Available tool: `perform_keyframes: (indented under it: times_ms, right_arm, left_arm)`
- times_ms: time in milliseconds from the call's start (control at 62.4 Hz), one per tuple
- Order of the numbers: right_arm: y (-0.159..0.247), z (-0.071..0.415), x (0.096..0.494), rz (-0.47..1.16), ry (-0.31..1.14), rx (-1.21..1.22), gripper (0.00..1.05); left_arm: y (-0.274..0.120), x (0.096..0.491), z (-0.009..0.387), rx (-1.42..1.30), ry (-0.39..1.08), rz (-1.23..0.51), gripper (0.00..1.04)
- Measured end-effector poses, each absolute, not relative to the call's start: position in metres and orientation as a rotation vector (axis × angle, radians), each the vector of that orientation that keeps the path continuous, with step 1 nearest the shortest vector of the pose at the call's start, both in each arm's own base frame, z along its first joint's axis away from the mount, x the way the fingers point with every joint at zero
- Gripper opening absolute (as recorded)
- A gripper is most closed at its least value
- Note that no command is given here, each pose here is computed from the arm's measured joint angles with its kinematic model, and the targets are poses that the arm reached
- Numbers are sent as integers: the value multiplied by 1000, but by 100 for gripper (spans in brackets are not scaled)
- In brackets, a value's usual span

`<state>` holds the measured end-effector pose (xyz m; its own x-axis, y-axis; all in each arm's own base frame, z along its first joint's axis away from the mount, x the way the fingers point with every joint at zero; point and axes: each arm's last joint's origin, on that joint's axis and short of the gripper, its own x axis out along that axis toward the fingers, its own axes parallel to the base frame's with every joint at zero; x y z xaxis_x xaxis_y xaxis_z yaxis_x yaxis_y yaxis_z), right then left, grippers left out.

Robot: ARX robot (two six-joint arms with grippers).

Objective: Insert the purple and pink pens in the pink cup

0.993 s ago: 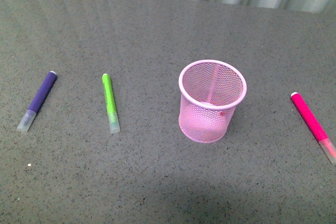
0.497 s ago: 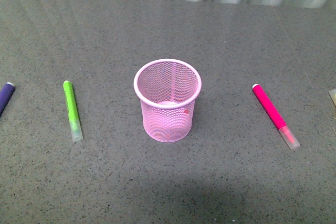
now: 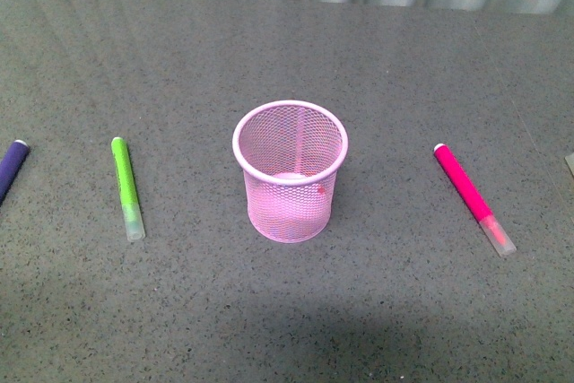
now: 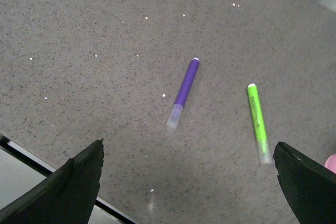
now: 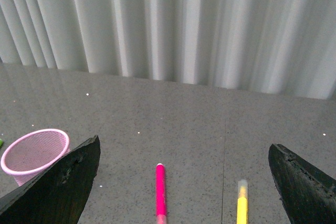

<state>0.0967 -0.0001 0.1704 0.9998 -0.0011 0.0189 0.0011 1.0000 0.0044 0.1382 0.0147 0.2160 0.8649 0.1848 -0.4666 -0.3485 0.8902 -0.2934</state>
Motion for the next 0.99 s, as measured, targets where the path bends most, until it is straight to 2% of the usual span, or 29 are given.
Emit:
perform_keyframes:
  times_ms: [48,112,224,304,400,481,641,801,993]
  right_arm:
    - [0,170,97,-1,-19,4,97]
    - [0,170,97,-1,-19,4,97]
    - [0,170,97,-1,-19,4,97]
    - [0,170,97,-1,-19,4,97]
    - [0,170,97,-2,-19,4,97]
    - [0,170,97,-1,-19,4,97]
    - [0,170,97,-1,-19,4,97]
    - [0,170,97,-1,-19,4,97]
    - [0,170,97,-1,-19,4,97]
  left_arm:
    - [27,167,247,-367,383,277,97]
    - [39,194,268,-306,348,286,97]
    - [53,236,279,-235,409,228,97]
    - [66,280,258,-199,544,226,97]
    - [72,320,201,-104,750,215,97]
    - [65,331,167,-68,869,149,97]
    - [54,342,127,-33,965,95,97]
    - [47,348,101,-26,1015,78,97]
    - [42,357,89,-25,1033,71,97]
